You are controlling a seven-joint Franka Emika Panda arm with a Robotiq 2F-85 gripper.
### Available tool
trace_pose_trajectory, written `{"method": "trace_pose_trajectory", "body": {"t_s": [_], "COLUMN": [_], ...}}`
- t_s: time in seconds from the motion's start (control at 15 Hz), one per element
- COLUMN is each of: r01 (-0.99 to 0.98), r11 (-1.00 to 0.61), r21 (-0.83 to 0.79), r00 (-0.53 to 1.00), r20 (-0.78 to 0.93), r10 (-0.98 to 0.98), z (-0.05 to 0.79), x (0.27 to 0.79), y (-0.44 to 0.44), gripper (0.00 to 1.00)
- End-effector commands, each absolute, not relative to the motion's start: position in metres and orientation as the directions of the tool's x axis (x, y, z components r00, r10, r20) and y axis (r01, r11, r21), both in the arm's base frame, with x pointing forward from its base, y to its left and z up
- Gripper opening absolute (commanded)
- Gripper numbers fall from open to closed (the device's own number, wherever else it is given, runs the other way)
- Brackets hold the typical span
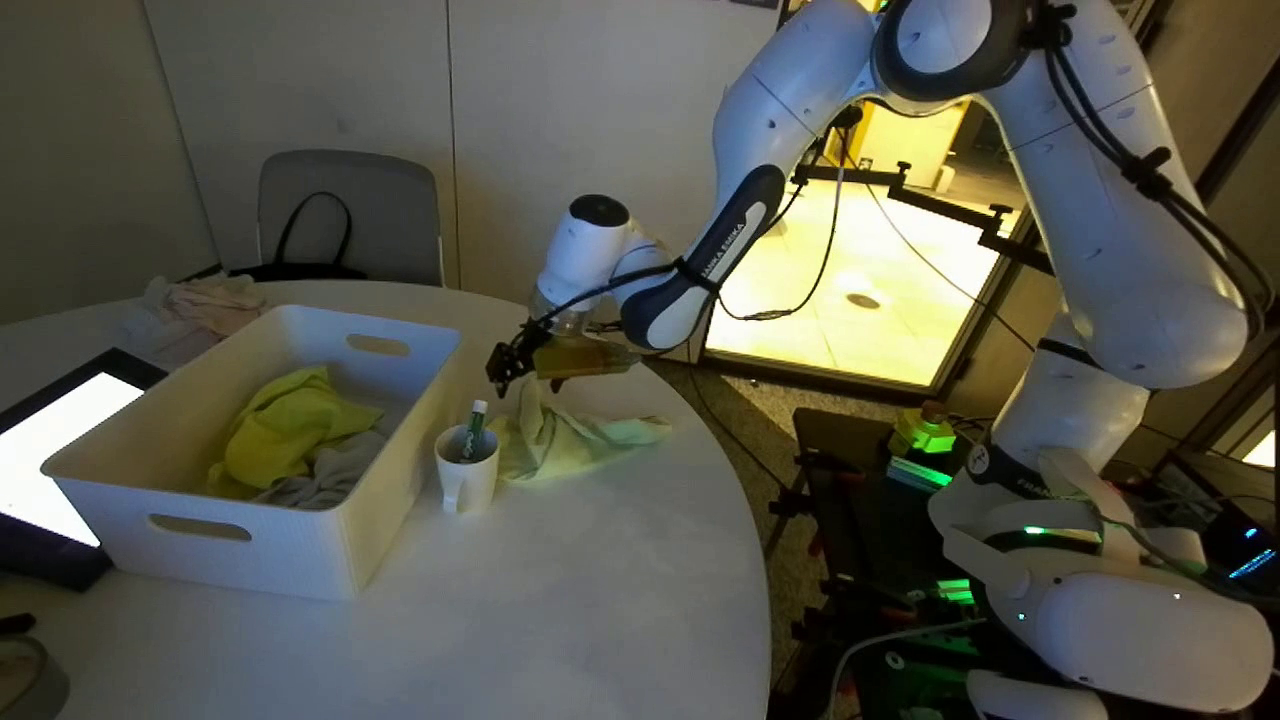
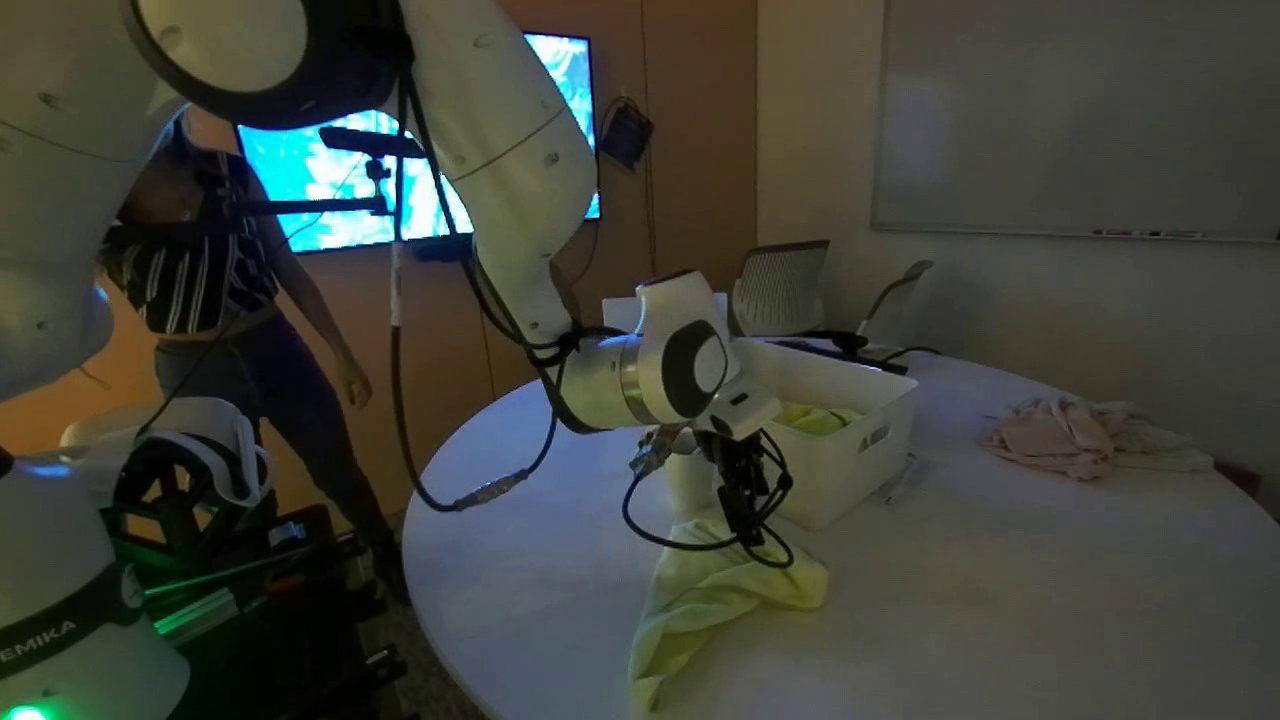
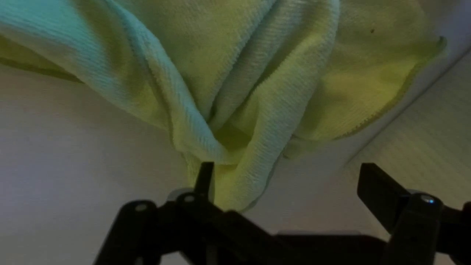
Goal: Pick up the yellow towel put it in the basket, pick up a black masking tape put it in the cup, pick up the light yellow towel put it in the basket, pick up the marker put it in the cup, pick up the white-brown towel put it in the basket and pick up the object put it in the cup
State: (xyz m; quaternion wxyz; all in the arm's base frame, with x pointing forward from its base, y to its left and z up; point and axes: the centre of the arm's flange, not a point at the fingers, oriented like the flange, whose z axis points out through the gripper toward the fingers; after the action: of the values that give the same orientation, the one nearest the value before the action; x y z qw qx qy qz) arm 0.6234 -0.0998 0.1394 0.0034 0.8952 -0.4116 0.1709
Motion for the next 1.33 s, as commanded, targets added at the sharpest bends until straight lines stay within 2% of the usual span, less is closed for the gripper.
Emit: {"method": "trace_pose_trajectory", "body": {"t_s": [0.0, 0.53, 1.27], "r01": [-0.679, -0.659, -0.635], "r11": [-0.729, -0.751, -0.773], "r21": [-0.088, -0.027, -0.006], "r00": [0.687, 0.731, 0.768], "r20": [0.273, 0.213, 0.104], "r10": [-0.673, -0.649, -0.632], "z": [0.141, 0.134, 0.120], "x": [0.653, 0.674, 0.663], "y": [-0.123, -0.153, -0.166], "gripper": [1.00, 1.00, 1.00]}}
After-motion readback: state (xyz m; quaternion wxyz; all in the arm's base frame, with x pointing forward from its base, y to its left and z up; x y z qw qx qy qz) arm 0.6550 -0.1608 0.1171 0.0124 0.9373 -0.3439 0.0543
